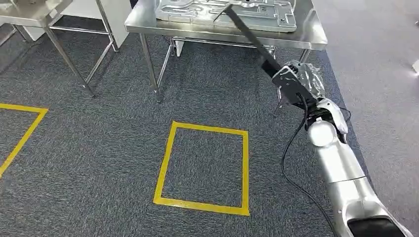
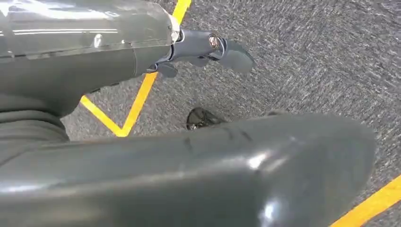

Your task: Take the parts from the cabinet and place them on the table.

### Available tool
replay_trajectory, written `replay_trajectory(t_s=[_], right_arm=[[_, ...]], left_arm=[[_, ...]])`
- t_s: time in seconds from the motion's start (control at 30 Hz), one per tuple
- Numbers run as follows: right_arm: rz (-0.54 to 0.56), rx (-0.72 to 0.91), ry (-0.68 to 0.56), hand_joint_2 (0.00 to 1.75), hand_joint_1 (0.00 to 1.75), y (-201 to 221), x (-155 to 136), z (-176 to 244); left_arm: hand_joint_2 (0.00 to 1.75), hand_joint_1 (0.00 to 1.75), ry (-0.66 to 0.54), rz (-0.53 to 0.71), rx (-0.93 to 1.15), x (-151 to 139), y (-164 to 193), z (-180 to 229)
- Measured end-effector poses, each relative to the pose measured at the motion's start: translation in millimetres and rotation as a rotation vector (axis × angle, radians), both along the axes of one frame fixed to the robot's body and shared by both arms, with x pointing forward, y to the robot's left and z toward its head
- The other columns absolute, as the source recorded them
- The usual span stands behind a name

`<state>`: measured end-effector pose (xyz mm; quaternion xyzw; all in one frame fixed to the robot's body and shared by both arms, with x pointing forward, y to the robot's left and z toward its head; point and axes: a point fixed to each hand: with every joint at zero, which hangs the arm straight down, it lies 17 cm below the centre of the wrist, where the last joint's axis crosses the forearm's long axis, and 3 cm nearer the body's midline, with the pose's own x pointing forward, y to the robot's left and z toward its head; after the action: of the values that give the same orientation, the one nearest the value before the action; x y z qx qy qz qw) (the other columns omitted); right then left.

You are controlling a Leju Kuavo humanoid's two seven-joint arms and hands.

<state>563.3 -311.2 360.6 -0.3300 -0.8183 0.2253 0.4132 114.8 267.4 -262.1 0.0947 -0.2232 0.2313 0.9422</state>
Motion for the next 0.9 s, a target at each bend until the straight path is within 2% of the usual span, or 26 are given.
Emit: replay_trajectory(t_s=[0.33,0.63,0.9], right_arm=[[-0.026,0.161,-0.057,1.75,1.75,-28,-9,15],[-0.040,0.186,-0.043,1.75,1.75,-32,-4,20],[-0.082,0.147,-0.095,1.75,1.75,-29,2,48]], left_arm=[[0.00,0.00,0.039,-0.011,0.016,-9,6,-3],[0.00,0.00,0.050,-0.017,0.023,-12,8,-4],[0.00,0.00,0.050,-0.034,0.026,-12,7,-4]])
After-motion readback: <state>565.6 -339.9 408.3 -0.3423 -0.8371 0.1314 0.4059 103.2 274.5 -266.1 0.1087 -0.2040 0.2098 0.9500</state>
